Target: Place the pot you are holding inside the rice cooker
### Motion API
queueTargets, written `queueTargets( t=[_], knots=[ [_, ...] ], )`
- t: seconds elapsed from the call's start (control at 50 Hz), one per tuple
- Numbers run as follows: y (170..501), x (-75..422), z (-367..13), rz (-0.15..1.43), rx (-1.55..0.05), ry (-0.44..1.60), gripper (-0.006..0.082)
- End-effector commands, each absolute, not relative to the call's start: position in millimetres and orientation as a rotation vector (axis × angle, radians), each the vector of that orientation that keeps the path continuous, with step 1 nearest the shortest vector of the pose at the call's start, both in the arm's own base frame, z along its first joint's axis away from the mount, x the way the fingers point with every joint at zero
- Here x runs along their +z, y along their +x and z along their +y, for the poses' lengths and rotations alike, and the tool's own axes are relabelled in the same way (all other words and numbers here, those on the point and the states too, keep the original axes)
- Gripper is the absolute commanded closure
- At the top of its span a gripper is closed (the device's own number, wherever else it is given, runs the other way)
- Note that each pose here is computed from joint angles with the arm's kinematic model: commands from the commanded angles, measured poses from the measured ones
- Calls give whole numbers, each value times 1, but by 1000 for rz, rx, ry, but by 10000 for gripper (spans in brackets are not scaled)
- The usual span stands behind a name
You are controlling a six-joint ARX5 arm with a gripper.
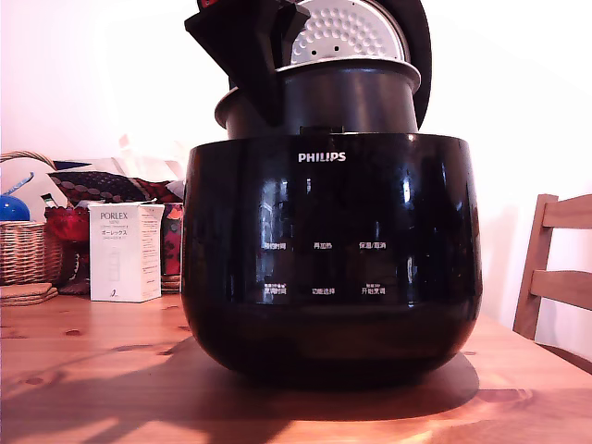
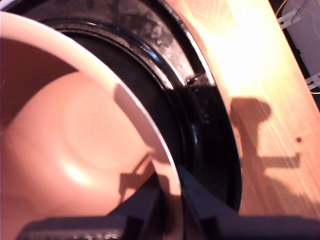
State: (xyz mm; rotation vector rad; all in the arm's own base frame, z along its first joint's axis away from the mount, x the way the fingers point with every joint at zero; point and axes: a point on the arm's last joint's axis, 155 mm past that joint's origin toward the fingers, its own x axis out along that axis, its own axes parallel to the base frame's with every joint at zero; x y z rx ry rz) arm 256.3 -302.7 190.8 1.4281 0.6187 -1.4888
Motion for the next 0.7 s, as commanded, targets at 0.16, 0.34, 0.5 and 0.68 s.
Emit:
queueTargets(
  t=[0.16, 0.34, 0.5, 0.68],
  knots=[
    [246, 190, -313, 601, -1538, 1419, 791],
    [246, 181, -318, 612, -1552, 1427, 791],
    [245, 179, -319, 615, -1558, 1430, 791],
    [244, 179, -319, 618, -1559, 1429, 791]
  ],
)
